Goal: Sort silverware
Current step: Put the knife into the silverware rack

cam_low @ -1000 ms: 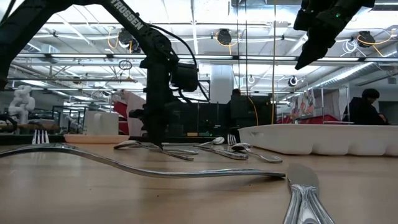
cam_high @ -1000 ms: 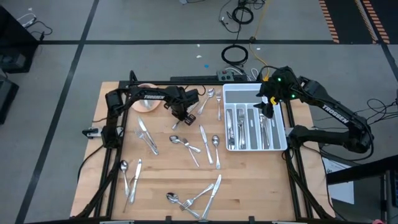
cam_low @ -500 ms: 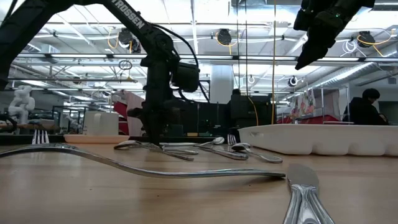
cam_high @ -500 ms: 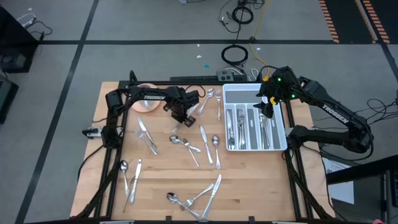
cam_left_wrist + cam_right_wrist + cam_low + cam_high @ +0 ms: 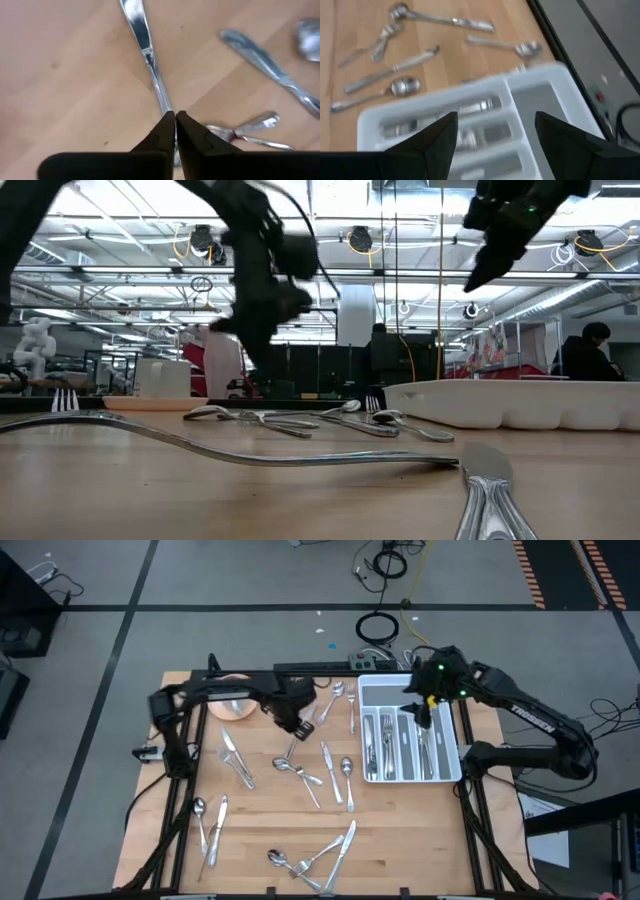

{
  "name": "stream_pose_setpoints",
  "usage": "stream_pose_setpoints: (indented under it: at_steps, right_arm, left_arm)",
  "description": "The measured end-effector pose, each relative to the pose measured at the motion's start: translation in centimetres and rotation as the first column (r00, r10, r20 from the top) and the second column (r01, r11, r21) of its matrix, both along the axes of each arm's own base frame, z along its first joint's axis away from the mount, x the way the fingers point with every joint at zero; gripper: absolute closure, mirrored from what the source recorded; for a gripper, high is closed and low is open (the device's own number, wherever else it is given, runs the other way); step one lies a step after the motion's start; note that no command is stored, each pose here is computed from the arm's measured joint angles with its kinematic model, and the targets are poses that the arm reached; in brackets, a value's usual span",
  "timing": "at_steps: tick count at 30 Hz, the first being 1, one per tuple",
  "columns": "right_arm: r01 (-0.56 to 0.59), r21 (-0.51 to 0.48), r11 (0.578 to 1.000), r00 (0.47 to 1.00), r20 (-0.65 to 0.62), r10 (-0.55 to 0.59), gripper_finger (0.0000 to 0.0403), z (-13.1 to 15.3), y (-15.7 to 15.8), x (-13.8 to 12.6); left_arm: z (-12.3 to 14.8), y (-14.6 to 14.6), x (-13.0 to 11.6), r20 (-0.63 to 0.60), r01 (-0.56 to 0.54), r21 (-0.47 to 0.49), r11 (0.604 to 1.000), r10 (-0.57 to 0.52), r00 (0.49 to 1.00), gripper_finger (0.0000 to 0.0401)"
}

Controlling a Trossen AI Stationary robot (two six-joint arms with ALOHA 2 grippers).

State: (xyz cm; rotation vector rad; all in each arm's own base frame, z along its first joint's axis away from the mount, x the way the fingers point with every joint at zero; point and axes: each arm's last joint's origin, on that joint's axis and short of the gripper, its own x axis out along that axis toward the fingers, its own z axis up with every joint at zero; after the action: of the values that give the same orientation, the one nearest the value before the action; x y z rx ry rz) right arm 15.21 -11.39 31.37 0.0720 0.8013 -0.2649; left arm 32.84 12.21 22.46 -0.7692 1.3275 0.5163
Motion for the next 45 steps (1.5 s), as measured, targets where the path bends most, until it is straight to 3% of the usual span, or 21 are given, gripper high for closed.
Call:
stream_pose_setpoints:
  at_steps: [6, 9, 13, 17, 19, 21, 24, 29, 32, 38, 45]
  right_arm:
    - [-0.112, -0.052, 0.992, 0.989, 0.086, 0.116, 0.0144, -1.4, -0.1, 6.1]
    - [-0.115, -0.064, 0.991, 0.987, 0.108, 0.122, 0.0144, -2.9, 0.0, 9.4]
    - [0.006, 0.078, 0.997, 0.980, 0.200, -0.021, 0.0144, -5.1, -1.0, 13.1]
    - [0.089, 0.201, 0.975, 0.972, 0.196, -0.129, 0.0144, -6.6, -2.6, 16.5]
    - [0.035, 0.155, 0.987, 0.983, 0.175, -0.062, 0.0144, -6.8, -2.8, 18.4]
    - [-0.106, 0.036, 0.994, 0.991, 0.091, 0.103, 0.0144, -6.8, -2.2, 20.2]
    - [-0.307, -0.093, 0.947, 0.948, -0.117, 0.296, 0.0144, -6.4, -1.1, 22.4]
    - [-0.547, -0.168, 0.820, 0.799, -0.399, 0.450, 0.0144, -6.3, 0.3, 25.4]
    - [-0.624, -0.180, 0.761, 0.745, -0.430, 0.509, 0.0144, -6.6, 1.5, 27.6]
    - [-0.694, -0.198, 0.693, 0.694, -0.439, 0.570, 0.0144, -8.3, 3.6, 31.8]
    - [-0.752, -0.207, 0.625, 0.615, -0.563, 0.553, 0.0144, -12.8, 4.8, 34.6]
  left_arm:
    - [8.1, -1.9, -4.3, 0.199, -0.018, 0.125, 0.992, -0.007, 0.980, 0.0364]
    - [11.2, -3.3, -6.4, 0.298, -0.040, 0.165, 0.985, -0.011, 0.955, 0.0362]
    - [14.1, -5.2, -8.9, 0.386, -0.111, 0.243, 0.964, 0.009, 0.923, 0.0362]
    - [15.7, -6.6, -10.6, 0.442, -0.130, 0.276, 0.952, -0.006, 0.897, 0.0361]
    - [16.1, -7.3, -11.2, 0.455, -0.113, 0.278, 0.954, -0.027, 0.890, 0.0361]
    - [16.2, -7.8, -11.7, 0.438, -0.089, 0.277, 0.957, -0.043, 0.898, 0.0361]
    - [16.1, -8.6, -12.4, 0.392, -0.046, 0.273, 0.961, -0.067, 0.917, 0.0361]
    - [15.7, -9.7, -13.0, 0.315, 0.022, 0.267, 0.964, -0.109, 0.943, 0.0361]
    - [15.5, -10.2, -13.2, 0.283, 0.047, 0.281, 0.959, -0.129, 0.950, 0.0361]
    - [15.6, -11.1, -14.3, 0.232, 0.085, 0.325, 0.942, -0.167, 0.958, 0.0360]
    - [16.5, -11.8, -16.2, 0.271, 0.095, 0.347, 0.933, -0.196, 0.942, 0.0360]
